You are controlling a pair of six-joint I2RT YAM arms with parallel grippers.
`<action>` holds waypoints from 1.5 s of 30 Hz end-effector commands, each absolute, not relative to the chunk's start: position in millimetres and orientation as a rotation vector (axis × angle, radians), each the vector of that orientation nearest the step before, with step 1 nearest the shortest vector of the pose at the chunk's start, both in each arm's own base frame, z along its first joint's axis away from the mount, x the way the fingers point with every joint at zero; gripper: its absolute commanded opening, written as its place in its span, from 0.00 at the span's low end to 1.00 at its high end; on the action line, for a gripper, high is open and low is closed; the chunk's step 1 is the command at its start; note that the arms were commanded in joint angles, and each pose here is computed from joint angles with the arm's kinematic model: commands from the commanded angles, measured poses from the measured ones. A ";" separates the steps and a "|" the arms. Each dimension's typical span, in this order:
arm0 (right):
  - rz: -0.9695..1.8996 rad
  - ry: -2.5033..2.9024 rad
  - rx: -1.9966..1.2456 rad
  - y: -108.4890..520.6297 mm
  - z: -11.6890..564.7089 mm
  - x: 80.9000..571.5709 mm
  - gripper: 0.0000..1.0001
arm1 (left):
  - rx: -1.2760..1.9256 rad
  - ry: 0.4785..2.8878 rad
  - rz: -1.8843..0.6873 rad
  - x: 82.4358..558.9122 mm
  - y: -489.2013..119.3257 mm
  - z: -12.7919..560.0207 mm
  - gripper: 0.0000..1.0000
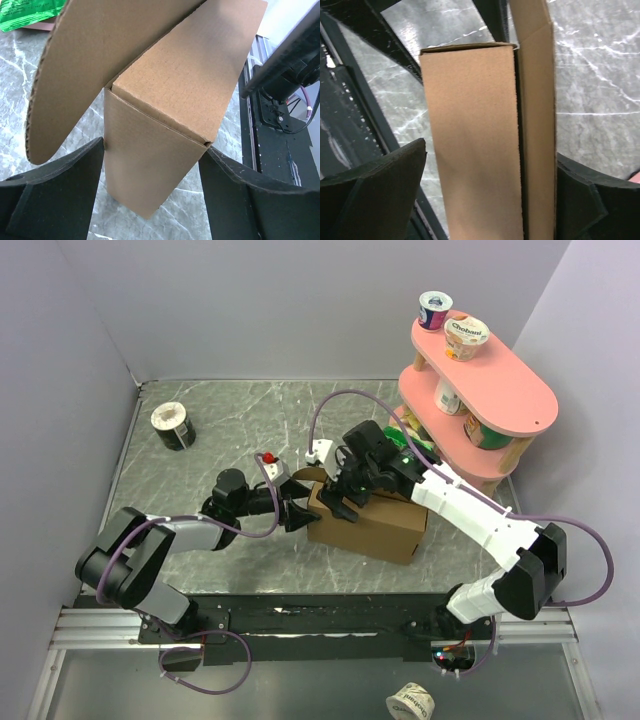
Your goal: Fold the paper box
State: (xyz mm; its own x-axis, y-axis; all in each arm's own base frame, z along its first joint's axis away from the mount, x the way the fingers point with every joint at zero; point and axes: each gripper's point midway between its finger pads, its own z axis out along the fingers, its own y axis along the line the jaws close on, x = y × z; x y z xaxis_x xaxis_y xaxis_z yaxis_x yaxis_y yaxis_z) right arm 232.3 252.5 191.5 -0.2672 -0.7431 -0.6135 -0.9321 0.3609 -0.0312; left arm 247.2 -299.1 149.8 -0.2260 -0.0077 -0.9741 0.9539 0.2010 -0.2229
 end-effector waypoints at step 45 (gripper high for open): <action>0.514 1.863 -1.543 307.4 184.1 241.3 0.64 | 0.907 1.419 -0.920 291.5 -248.2 226.2 0.82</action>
